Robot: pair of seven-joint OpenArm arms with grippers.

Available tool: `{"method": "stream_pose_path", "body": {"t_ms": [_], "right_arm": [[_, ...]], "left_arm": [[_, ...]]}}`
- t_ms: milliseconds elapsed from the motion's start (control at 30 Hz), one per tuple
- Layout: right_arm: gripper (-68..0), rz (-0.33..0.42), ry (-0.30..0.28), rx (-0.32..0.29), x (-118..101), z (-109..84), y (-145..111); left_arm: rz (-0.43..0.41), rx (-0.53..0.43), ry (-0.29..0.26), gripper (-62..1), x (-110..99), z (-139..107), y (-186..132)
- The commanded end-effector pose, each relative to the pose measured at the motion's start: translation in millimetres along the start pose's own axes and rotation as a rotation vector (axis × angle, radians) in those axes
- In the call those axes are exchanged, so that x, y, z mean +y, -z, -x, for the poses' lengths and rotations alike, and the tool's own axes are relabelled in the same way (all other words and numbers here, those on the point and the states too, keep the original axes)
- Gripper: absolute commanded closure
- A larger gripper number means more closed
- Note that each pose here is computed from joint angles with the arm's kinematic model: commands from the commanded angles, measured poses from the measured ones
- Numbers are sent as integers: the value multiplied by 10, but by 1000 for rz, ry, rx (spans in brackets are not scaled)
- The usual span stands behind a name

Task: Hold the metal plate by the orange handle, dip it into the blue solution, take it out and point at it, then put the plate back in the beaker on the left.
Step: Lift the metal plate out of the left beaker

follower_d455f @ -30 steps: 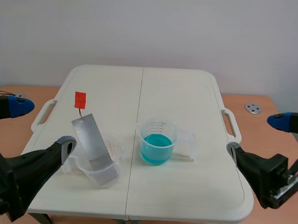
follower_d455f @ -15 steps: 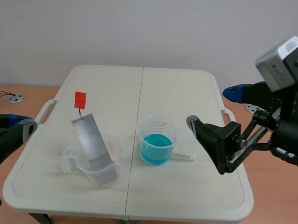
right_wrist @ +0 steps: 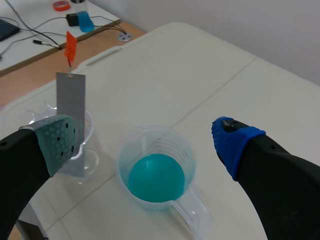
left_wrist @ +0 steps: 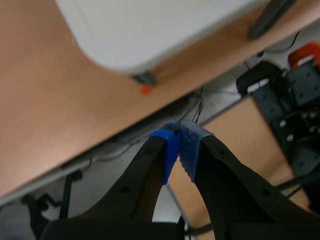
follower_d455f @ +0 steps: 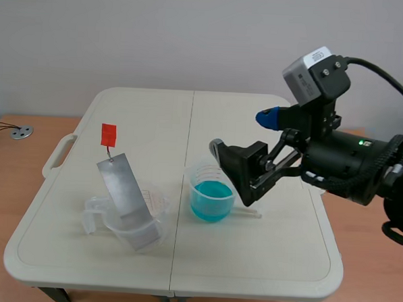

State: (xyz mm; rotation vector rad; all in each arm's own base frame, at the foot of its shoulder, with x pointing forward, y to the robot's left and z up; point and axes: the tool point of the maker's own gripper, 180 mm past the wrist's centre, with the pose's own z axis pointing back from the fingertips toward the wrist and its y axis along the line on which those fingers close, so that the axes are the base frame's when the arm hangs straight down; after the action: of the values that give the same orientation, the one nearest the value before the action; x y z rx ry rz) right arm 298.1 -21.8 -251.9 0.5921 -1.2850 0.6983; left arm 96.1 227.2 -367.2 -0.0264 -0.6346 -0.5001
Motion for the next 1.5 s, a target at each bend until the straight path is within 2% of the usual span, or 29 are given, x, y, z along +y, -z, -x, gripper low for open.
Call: {"method": "stream_pose_path", "body": {"t_ms": [0, 133, 233, 333, 467, 667, 1000, 1200, 1467], "right_arm": [[-549, -31, 0, -43, 33, -132, 71], [-549, -82, 14, -57, 107, -156, 250], [-549, -92, 26, -60, 90, -158, 383], [-549, -114, 43, -60, 91, -147, 521], [-541, -191, 73, -53, 183, -107, 691], [-541, -233, 111, -43, 240, -71, 896], [-541, -312, 106, -35, 376, -175, 1210], [-537, -361, 112, -19, 502, -208, 1391], [-537, -392, 161, 10, 661, -156, 1584]], "left_arm": [[14, -4, -21, -27, -45, 34, 18], [64, 81, -47, -27, -146, 383, 22], [102, 118, -64, -27, -237, 570, 36], [124, 160, -53, -27, -288, 741, 85], [142, 212, -48, -27, -328, 955, 159], [158, 274, -46, -27, -362, 1200, 218], [144, 328, -87, -27, -372, 1438, 327], [140, 356, -82, -27, -431, 1553, 348], [144, 364, -103, -27, -496, 1593, 344]]}}
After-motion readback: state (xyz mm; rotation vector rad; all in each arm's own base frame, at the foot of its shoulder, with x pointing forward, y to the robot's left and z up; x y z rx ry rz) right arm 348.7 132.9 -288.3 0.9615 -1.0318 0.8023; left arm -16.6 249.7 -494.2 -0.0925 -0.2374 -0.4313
